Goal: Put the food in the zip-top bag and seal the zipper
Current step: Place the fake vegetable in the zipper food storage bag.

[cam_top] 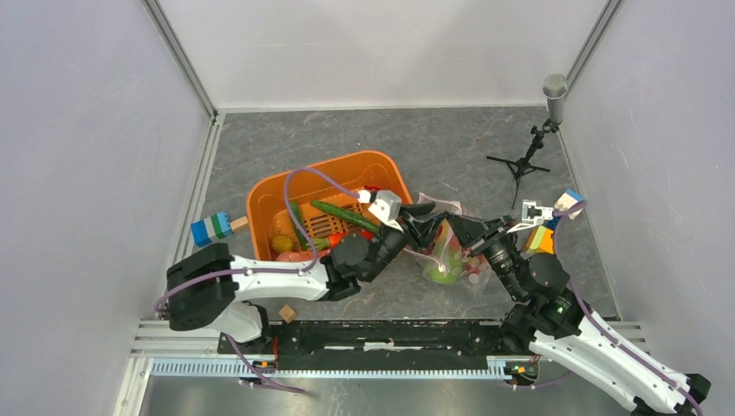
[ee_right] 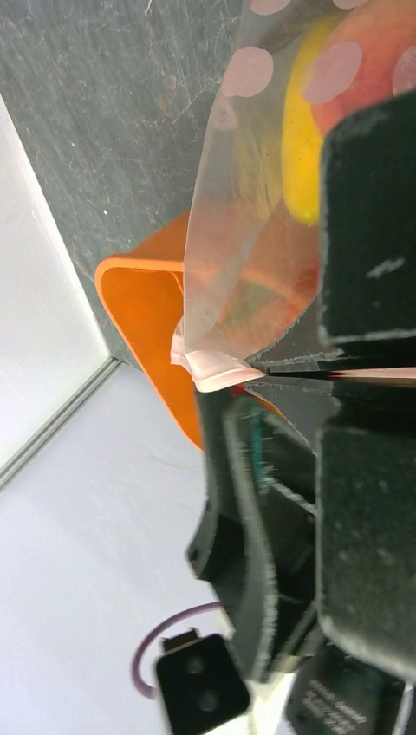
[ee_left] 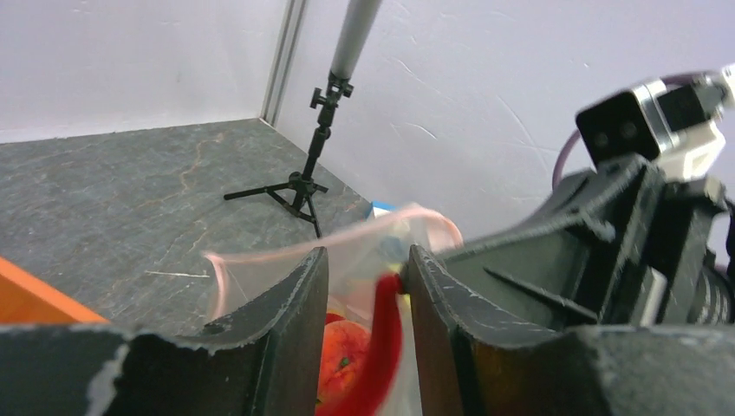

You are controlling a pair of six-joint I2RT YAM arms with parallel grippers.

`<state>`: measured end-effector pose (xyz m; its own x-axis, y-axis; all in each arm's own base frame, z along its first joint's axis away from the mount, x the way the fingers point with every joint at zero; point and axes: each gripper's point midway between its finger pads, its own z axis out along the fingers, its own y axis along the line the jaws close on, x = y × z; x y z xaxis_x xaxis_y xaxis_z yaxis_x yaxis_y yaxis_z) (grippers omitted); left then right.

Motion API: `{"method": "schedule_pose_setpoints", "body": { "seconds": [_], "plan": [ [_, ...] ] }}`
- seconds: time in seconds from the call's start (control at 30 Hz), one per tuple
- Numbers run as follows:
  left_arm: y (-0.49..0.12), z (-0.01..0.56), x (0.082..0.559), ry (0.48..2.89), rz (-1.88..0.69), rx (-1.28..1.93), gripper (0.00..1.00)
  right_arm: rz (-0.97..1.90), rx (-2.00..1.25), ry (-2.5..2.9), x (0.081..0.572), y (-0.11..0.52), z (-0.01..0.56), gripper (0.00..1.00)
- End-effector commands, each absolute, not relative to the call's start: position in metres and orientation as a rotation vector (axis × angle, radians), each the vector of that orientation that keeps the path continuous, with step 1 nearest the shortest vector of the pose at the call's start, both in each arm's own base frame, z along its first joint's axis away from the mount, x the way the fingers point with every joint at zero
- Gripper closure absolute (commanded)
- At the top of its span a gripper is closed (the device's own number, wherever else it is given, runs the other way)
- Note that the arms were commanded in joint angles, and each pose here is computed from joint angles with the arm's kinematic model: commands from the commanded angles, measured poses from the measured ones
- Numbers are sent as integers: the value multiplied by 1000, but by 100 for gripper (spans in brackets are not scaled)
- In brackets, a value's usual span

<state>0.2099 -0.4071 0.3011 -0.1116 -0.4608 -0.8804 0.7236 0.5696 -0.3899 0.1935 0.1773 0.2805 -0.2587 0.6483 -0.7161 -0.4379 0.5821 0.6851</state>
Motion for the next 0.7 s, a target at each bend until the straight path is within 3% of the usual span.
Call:
{"method": "schedule_pose_setpoints", "body": {
  "seconds": [0.0,0.13,0.27,0.37,0.53,0.67],
  "plan": [
    [-403,313,203,1206,-944,254,53,1117,321,1368,195,161,332,100],
    [-405,298,202,1237,-930,276,51,1076,333,1377,199,158,341,100],
    [-394,300,203,1256,-891,279,42,1015,333,1385,203,153,343,100],
    [-385,308,206,1307,-806,327,40,943,336,1397,206,144,342,100],
    [-382,327,188,1351,-770,562,19,869,335,1455,207,137,325,100],
    [-386,313,181,1447,-689,774,19,855,329,1481,208,138,315,100]
  ]
}}
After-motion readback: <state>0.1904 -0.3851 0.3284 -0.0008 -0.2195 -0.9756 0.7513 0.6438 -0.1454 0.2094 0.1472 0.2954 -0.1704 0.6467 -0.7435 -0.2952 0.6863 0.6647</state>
